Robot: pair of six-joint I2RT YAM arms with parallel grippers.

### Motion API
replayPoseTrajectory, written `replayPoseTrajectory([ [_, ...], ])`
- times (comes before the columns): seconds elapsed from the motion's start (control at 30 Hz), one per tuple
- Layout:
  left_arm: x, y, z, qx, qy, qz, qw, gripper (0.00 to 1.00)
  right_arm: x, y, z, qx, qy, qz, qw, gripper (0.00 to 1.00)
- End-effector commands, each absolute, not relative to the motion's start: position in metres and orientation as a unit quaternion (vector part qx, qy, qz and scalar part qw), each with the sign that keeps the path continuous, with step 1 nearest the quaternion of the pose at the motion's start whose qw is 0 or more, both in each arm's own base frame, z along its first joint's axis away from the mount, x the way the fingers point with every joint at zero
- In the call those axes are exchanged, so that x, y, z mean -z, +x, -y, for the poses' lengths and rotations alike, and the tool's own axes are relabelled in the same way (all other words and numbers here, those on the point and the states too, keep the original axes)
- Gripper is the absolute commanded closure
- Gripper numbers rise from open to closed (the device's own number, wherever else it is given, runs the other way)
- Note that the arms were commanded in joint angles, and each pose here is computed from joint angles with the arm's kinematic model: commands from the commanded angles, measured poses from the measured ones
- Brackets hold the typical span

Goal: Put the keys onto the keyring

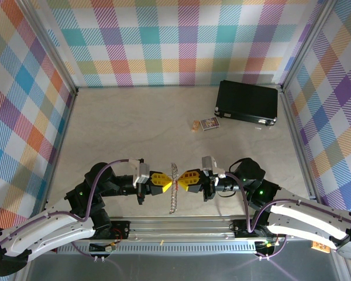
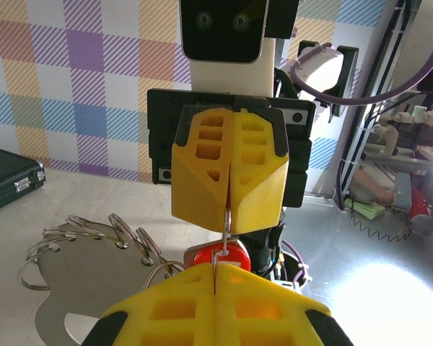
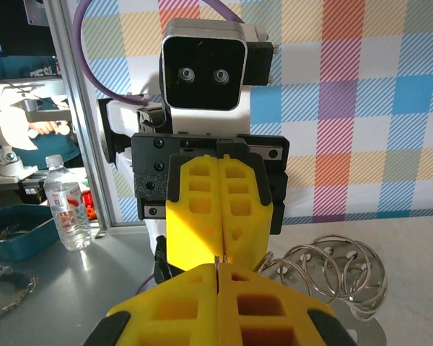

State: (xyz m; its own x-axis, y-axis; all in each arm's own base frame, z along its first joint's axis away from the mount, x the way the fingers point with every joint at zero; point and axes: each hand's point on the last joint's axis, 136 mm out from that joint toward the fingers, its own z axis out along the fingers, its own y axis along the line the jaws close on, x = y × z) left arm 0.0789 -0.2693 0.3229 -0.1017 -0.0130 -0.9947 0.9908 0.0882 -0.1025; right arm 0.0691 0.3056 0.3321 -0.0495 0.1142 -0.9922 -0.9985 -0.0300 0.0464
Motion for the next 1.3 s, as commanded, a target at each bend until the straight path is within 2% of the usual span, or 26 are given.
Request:
replayPoseTrajectory([
  [0.0,-0.3274,0.0732,0.2681,0.508,0.456,-0.527,0.505,1.00,-0.3390,0.0682,-0.3040,-0.554,-0.455,-0.461,0.523,1.00],
  [1.27,-0.3248,0.0735,0.2697,0.509,0.458,-0.529,0.502,1.00,-0.3353,0.0664,-0.3052,-0.565,-0.451,-0.459,0.516,1.00],
])
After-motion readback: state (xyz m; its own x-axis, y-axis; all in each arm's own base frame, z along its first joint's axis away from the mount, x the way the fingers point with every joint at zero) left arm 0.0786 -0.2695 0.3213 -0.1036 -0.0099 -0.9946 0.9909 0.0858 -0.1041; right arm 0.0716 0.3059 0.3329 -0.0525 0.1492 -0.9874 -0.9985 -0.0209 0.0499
